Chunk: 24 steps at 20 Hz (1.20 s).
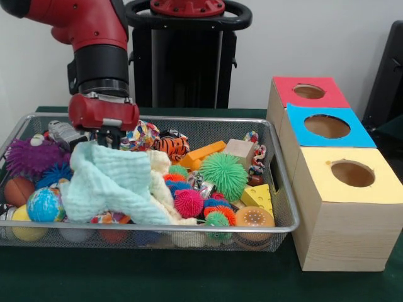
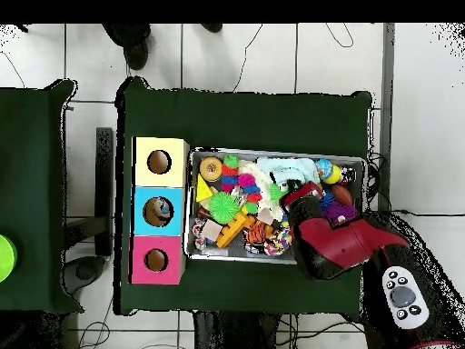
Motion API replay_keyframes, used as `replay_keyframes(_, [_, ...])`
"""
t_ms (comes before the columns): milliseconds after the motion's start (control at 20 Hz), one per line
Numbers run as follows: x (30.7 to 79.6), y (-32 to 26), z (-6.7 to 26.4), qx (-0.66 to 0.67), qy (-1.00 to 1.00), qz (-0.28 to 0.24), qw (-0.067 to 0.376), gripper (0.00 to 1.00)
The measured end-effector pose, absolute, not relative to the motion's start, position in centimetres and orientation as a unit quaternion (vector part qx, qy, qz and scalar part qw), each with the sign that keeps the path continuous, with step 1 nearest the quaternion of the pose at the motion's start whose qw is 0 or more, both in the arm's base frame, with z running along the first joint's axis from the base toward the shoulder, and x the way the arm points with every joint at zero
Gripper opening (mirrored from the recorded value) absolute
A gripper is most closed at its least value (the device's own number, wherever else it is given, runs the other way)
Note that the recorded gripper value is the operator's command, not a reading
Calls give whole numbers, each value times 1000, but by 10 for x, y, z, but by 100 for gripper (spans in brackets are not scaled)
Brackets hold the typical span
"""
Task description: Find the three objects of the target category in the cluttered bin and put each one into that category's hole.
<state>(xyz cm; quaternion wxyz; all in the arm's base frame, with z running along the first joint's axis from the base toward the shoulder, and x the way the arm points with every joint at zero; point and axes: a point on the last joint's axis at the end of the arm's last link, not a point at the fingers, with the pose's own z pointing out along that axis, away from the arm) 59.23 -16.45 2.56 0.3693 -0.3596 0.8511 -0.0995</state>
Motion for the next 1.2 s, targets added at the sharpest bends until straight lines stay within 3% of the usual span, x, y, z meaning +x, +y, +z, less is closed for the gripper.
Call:
replay_keyframes(800, [634, -195, 42, -438, 795, -141, 394, 0])
replay_keyframes(1200, [634, -224, 39, -392, 835, -174, 346, 0])
